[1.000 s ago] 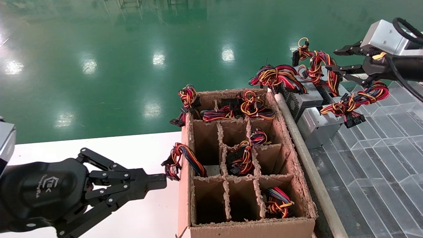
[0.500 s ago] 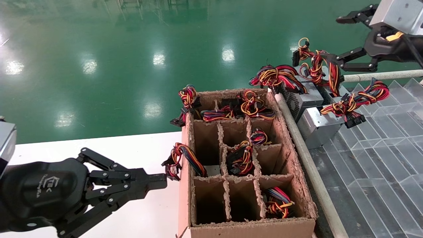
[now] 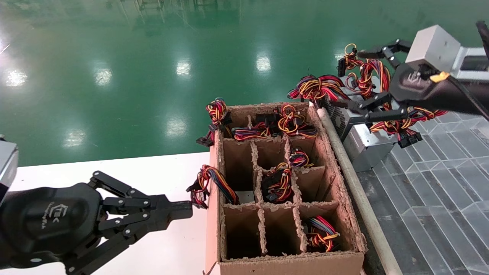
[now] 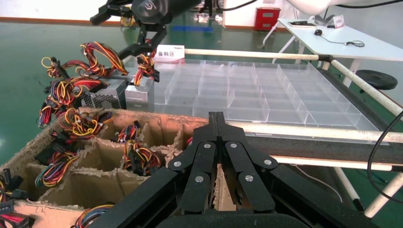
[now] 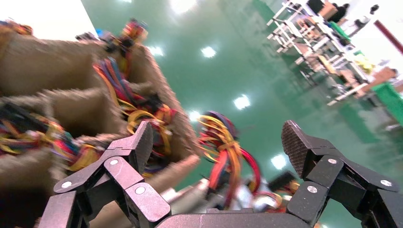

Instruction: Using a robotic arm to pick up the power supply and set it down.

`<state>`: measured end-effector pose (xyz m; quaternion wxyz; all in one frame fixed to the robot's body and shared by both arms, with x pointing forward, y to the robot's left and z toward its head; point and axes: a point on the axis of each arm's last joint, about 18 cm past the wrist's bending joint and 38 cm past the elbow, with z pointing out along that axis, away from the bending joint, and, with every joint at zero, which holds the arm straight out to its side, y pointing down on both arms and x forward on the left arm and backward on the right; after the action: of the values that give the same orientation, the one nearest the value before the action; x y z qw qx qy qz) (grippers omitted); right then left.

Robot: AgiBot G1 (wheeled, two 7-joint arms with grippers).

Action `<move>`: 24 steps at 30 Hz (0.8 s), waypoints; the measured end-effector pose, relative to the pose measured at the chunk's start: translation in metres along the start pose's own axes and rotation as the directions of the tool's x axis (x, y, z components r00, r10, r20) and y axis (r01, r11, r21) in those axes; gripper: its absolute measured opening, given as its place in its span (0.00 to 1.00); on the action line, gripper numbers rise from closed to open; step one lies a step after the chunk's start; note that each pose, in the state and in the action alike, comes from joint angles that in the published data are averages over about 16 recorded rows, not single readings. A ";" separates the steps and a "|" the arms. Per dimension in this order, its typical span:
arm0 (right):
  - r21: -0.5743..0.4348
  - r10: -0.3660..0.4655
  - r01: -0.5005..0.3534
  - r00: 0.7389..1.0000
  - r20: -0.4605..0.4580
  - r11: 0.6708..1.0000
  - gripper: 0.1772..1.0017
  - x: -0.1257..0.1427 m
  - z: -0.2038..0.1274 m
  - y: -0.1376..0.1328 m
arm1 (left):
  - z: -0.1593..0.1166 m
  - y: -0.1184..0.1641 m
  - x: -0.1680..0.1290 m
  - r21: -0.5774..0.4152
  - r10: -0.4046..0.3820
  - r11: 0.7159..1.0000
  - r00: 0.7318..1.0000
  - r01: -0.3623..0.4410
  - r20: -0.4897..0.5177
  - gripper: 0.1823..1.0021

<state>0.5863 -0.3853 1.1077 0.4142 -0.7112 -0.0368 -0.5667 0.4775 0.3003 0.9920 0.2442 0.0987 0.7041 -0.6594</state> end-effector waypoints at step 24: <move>0.221 0.207 -0.273 0.937 0.281 0.936 1.00 -0.098 -0.003 -0.021 | 0.000 0.000 0.000 0.000 0.000 1.000 1.000 0.000 0.000 0.32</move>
<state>0.5381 -0.3330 1.0377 0.5612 -0.7173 -0.0746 -0.4063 0.4775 0.3003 0.9920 0.2442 0.0987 0.7041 -0.6594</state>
